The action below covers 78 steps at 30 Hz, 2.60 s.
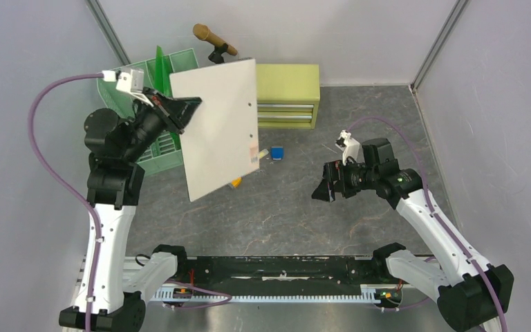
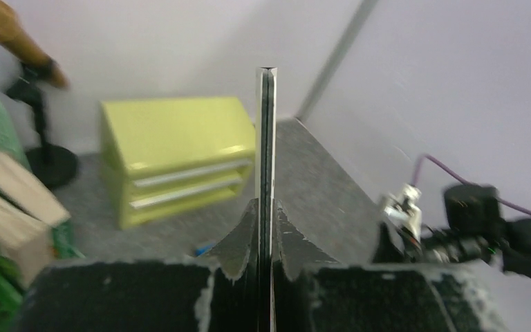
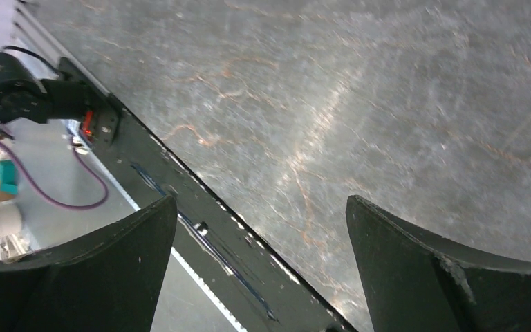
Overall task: Organize the desk
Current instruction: Place the folder in the storage box.
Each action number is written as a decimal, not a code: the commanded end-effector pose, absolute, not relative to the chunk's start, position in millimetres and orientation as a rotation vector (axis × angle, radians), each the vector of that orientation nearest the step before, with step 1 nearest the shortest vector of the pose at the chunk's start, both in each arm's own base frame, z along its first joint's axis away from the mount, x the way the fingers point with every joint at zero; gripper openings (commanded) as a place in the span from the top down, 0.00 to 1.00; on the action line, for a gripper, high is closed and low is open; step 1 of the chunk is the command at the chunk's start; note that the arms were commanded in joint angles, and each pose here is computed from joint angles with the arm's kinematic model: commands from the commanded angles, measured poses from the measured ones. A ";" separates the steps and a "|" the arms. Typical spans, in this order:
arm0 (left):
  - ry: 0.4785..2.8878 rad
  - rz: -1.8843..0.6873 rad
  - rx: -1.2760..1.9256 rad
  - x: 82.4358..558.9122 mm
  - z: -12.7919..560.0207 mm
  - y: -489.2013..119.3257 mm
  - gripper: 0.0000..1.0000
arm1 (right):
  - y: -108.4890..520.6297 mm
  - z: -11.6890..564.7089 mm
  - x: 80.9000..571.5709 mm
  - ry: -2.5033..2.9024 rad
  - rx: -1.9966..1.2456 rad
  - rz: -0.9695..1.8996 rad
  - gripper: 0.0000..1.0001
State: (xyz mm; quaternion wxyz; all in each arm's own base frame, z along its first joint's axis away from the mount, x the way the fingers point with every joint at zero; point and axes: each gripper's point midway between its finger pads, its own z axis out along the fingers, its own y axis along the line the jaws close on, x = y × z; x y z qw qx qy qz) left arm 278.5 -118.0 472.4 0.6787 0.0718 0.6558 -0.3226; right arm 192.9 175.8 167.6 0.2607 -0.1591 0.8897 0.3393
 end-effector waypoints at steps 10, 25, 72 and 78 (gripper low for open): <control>1.463 -1.446 0.160 211.0 428.6 -175.4 0.98 | 235.7 282.4 219.1 1.866 -0.461 1.400 0.02; 1.522 -1.588 0.086 195.2 387.8 -179.5 0.98 | 278.2 323.6 210.8 1.653 -0.462 1.672 0.17; 1.844 -1.655 0.415 152.6 313.7 -198.1 0.67 | 234.9 271.1 223.0 1.998 -0.798 1.406 1.00; 1.900 -1.674 0.483 147.3 305.9 -203.0 0.89 | 235.1 270.0 223.7 2.005 -0.793 1.408 1.00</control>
